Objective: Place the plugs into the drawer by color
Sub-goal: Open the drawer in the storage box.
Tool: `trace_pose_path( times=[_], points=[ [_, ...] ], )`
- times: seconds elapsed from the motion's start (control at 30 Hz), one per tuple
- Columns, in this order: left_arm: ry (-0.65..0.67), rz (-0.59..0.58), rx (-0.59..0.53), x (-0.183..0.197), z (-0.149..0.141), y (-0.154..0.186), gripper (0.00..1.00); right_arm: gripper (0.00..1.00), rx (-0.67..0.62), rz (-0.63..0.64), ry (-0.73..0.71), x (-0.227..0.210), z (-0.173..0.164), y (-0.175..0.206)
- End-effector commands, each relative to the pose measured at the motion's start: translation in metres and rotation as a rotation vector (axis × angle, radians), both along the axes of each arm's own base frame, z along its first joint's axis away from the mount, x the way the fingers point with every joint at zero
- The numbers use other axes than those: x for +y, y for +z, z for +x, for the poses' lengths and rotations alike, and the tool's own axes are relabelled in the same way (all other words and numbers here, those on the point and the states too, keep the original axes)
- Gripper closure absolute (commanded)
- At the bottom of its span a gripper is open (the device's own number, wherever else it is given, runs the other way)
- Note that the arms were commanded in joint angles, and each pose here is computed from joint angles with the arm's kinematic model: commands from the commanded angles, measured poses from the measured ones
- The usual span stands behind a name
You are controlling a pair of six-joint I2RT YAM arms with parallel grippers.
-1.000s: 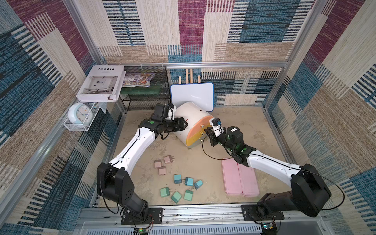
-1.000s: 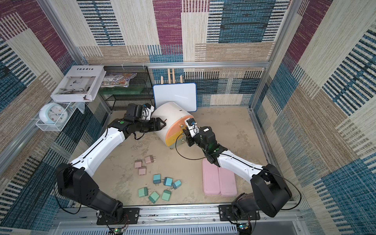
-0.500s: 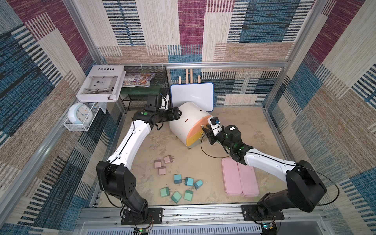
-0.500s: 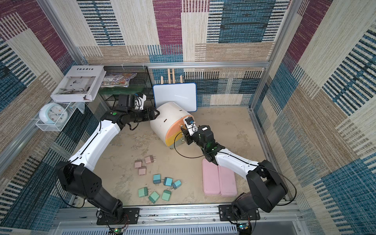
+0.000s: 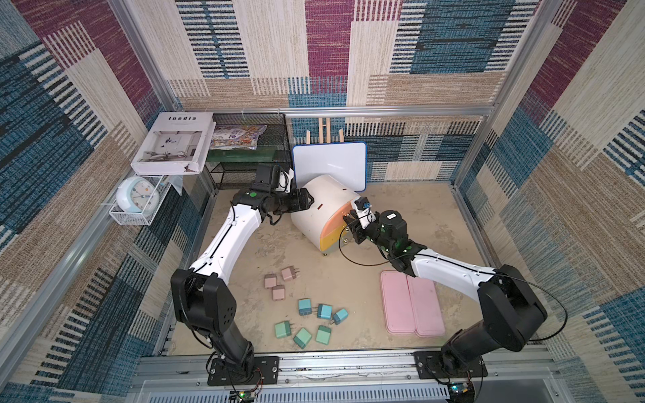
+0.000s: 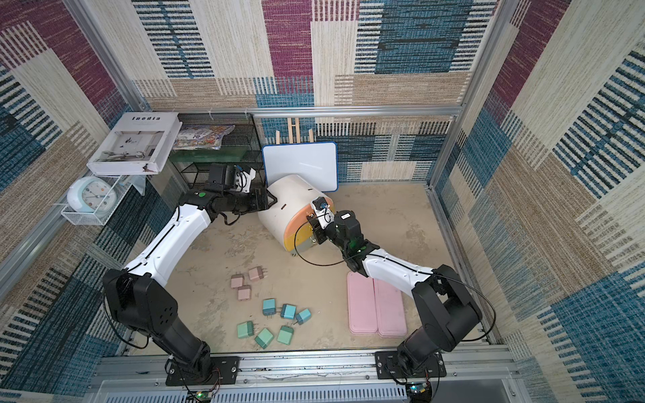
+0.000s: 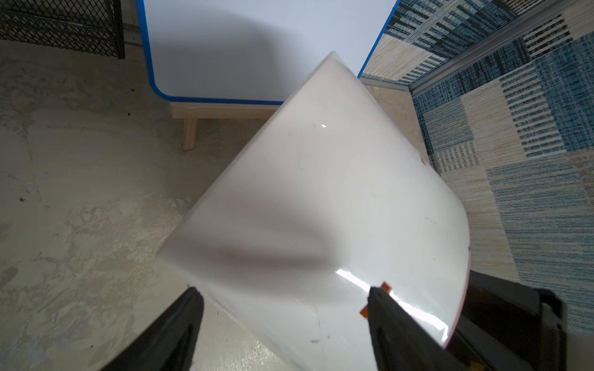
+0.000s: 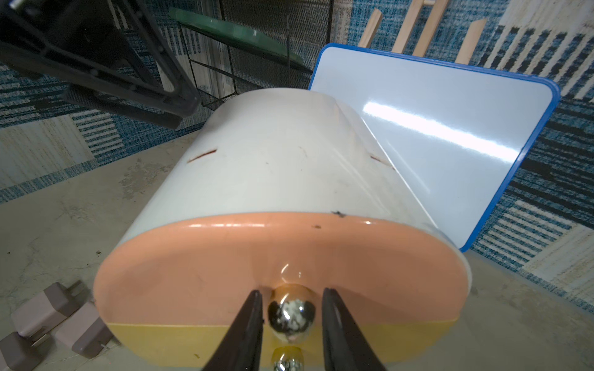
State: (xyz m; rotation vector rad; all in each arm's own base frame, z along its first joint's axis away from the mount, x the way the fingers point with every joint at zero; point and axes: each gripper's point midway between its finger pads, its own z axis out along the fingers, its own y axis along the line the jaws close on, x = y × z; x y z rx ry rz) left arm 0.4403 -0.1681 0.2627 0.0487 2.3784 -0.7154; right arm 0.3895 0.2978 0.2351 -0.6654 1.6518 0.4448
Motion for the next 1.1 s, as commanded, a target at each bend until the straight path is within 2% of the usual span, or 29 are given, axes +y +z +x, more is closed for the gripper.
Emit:
trace_pose_path(
  times=[0.0,0.5,1.07],
  points=[
    [-0.016,-0.008,-0.009,-0.001,0.001,-0.001,0.16,0.68,-0.013,0.019,0.008,0.003,0.001,0.006],
    [-0.005,-0.019,0.009,0.0,0.006,-0.011,0.16,0.81,-0.004,0.029,-0.01,-0.003,-0.002,0.012],
    [0.016,-0.05,0.019,0.005,0.012,-0.013,0.17,0.82,0.033,0.05,-0.036,-0.029,-0.036,0.006]
  ],
)
